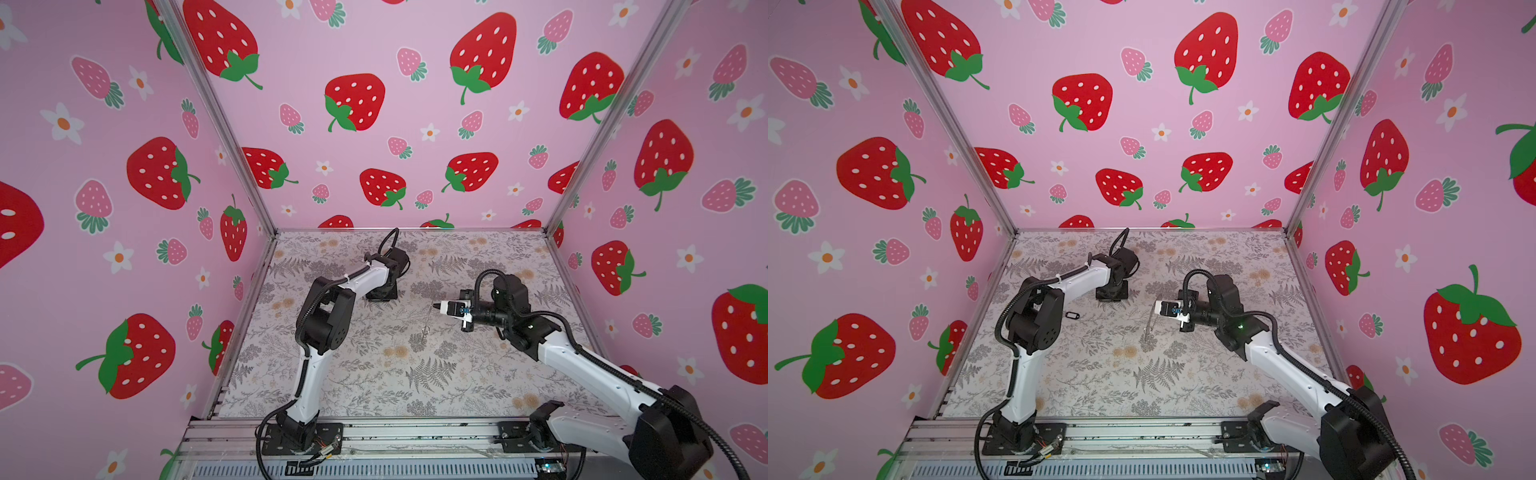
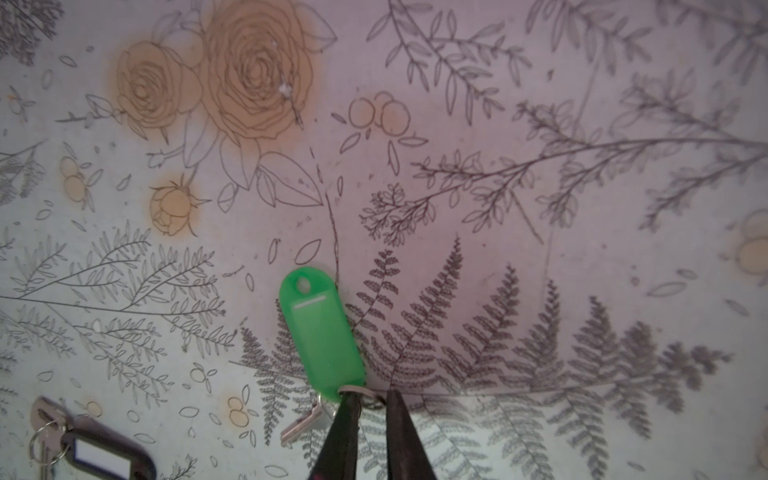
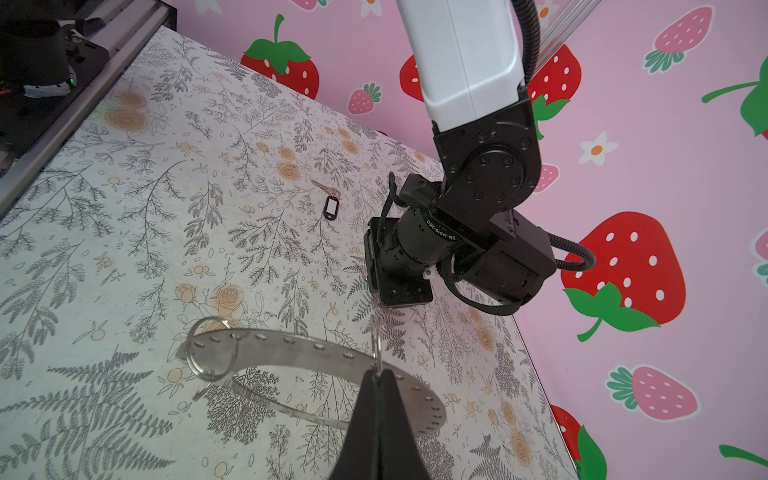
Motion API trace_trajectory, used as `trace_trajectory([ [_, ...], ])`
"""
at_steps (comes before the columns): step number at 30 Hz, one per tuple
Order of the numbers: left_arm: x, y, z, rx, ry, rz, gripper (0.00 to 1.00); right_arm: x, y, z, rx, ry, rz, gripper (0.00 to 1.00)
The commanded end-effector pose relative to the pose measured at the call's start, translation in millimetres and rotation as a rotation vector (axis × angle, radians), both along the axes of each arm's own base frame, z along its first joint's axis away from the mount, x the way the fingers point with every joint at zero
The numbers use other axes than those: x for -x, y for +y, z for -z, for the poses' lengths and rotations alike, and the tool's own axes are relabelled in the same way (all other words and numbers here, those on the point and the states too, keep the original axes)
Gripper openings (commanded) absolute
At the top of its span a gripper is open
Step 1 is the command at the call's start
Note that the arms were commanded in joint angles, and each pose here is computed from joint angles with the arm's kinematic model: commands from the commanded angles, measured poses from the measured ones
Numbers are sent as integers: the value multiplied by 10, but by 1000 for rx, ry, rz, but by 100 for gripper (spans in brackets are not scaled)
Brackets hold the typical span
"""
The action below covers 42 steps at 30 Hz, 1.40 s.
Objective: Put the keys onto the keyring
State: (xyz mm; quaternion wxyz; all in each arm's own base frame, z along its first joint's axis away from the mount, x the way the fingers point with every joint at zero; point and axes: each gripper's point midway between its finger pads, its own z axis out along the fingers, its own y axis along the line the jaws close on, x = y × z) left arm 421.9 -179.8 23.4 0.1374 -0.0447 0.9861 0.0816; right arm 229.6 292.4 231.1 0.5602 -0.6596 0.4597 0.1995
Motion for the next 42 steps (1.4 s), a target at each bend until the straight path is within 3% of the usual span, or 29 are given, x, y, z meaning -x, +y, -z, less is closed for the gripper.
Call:
trace_trajectory([
  [1,13,128,-225,-27,-44,-21,14,37,4,4,-3,5,-29,0],
  [12,47,414,-415,-42,-81,-52,7,45,6,3,-5,9,-33,0],
  [14,47,384,-389,-13,-78,-57,11,47,9,7,-5,11,-35,0],
  [16,44,320,-368,10,-80,-59,23,49,8,11,-4,12,-35,0],
  [19,20,223,-317,22,-68,-65,29,47,7,14,-3,13,-34,0],
  [32,-80,37,-160,146,3,-221,31,59,-4,79,9,25,-34,0],
  [42,4,119,-4,138,40,-270,29,57,-2,110,15,27,-37,0],
])
